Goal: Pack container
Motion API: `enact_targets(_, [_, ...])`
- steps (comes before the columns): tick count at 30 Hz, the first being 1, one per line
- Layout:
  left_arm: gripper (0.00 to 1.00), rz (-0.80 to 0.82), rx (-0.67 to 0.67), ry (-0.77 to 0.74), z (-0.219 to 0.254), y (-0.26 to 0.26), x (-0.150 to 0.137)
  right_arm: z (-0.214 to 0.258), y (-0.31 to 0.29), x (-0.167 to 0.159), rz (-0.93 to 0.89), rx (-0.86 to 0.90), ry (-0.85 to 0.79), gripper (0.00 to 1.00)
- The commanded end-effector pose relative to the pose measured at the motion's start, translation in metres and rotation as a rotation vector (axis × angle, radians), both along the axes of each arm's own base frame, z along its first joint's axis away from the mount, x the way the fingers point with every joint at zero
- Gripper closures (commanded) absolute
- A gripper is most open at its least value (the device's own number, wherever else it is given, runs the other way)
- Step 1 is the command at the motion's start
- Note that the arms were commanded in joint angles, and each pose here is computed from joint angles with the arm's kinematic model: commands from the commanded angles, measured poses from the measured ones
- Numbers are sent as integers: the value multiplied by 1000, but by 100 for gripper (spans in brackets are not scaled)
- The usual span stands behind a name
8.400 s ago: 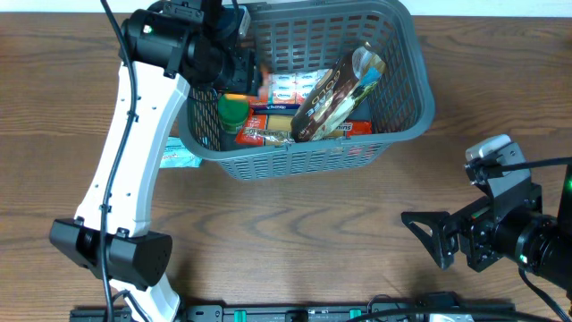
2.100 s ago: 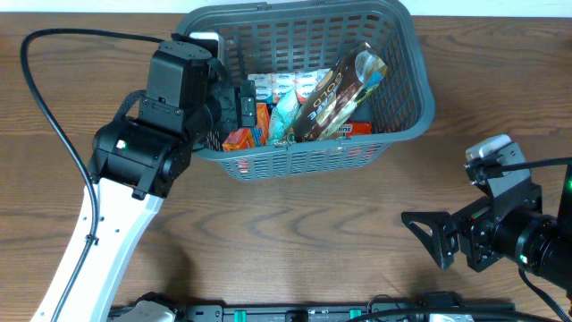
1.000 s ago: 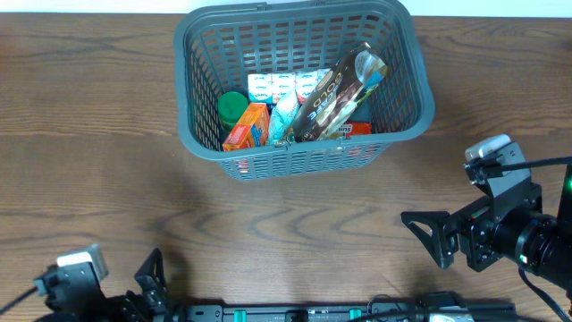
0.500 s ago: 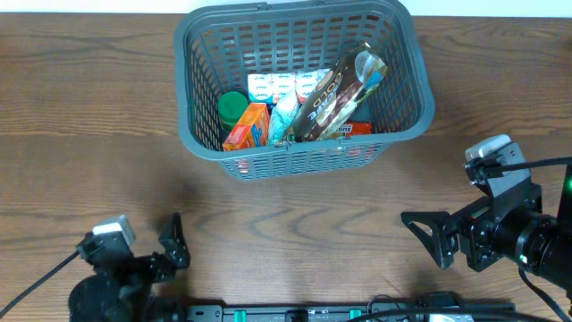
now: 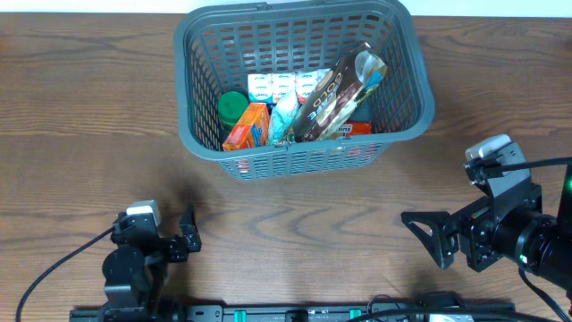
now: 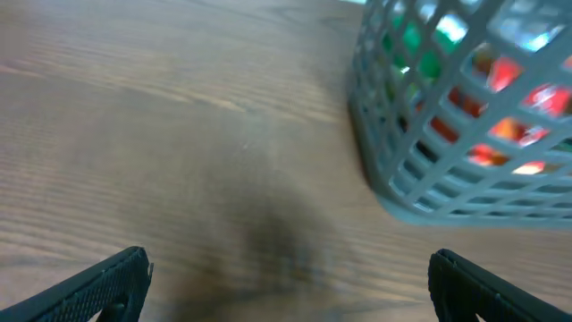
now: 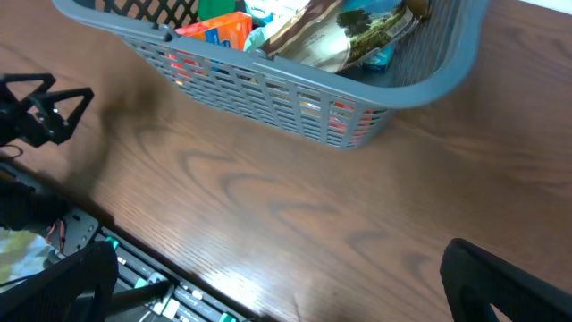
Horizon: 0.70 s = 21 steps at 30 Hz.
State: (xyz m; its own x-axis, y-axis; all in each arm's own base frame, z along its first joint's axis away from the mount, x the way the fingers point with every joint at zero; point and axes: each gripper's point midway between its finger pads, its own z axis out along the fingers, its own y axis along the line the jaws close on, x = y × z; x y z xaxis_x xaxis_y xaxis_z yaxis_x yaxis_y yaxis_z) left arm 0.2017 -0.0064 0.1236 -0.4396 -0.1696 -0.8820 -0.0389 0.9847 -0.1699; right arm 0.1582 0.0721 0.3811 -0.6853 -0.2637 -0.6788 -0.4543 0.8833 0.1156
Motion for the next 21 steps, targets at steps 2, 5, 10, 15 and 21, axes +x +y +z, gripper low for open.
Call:
enact_targets(2, [1, 4, 28, 10, -11, 4, 1, 0, 2, -1, 2, 9, 5, 1])
enact_targets(5, [2, 15, 28, 27, -18, 6, 1, 0, 2, -1, 2, 9, 5, 1])
enact_targets(10, [1, 18, 25, 70, -37, 7, 0, 0, 2, -1, 2, 9, 5, 1])
enact_targets(15, [2, 18, 25, 66, -36, 7, 0, 0, 2, -1, 2, 9, 5, 1])
enact_targets(21, [1, 18, 25, 68, -36, 7, 0, 0, 2, -1, 2, 9, 5, 1])
